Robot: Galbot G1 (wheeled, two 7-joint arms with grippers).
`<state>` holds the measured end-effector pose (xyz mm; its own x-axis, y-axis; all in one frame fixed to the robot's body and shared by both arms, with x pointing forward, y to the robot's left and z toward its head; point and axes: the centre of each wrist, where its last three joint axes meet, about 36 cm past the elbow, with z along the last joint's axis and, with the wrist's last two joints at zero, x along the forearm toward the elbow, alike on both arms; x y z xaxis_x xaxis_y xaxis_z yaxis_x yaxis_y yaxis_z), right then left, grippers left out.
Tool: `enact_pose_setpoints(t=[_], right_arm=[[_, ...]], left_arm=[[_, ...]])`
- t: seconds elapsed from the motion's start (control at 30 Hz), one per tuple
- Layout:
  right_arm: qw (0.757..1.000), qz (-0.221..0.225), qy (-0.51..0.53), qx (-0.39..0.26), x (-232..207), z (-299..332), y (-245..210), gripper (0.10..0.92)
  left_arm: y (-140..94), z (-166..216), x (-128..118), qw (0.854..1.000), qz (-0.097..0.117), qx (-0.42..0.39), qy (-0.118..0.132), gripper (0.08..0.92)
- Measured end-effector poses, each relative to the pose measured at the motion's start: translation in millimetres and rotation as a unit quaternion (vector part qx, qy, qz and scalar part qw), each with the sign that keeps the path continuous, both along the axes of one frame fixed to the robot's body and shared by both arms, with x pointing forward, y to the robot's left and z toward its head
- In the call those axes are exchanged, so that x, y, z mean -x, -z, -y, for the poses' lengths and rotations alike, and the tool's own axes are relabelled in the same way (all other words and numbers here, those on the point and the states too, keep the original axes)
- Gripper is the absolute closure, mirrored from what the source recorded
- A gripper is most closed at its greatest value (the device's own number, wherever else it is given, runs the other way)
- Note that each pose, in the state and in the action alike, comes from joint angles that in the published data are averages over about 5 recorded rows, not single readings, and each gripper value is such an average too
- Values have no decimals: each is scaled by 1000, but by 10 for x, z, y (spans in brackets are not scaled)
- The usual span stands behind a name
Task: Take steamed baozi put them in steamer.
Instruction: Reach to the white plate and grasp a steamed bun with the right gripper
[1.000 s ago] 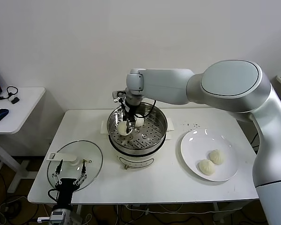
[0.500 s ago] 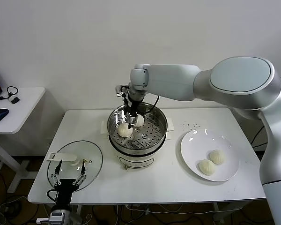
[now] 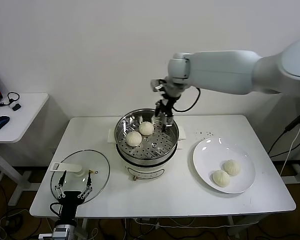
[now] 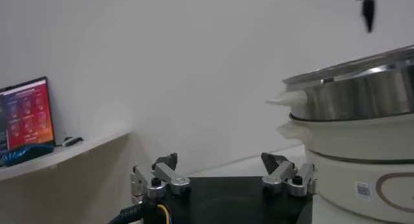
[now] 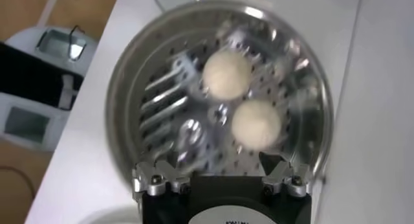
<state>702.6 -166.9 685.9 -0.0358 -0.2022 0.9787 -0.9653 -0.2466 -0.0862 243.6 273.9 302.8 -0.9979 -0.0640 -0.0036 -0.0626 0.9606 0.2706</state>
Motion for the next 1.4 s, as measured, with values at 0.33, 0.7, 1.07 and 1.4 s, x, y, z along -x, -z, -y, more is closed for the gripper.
enact_pose_setpoints(t=[0.33,0.7,1.07,1.4], right_arm=[[999,-23,20,35,245,998,327,200],[997,-49,29,61,508,1603,818,200],[994,-78,37,72,773,1881,1333,200],[992,-86,46,77,882,1963,1685,200]], left_arm=[[22,8,-14,1000,-2,-1,1,177],[75,-12,6,1000,-8,-4,-1,177],[132,-20,13,1000,-13,-8,-1,177],[170,-26,20,1000,-14,-10,-1,177]])
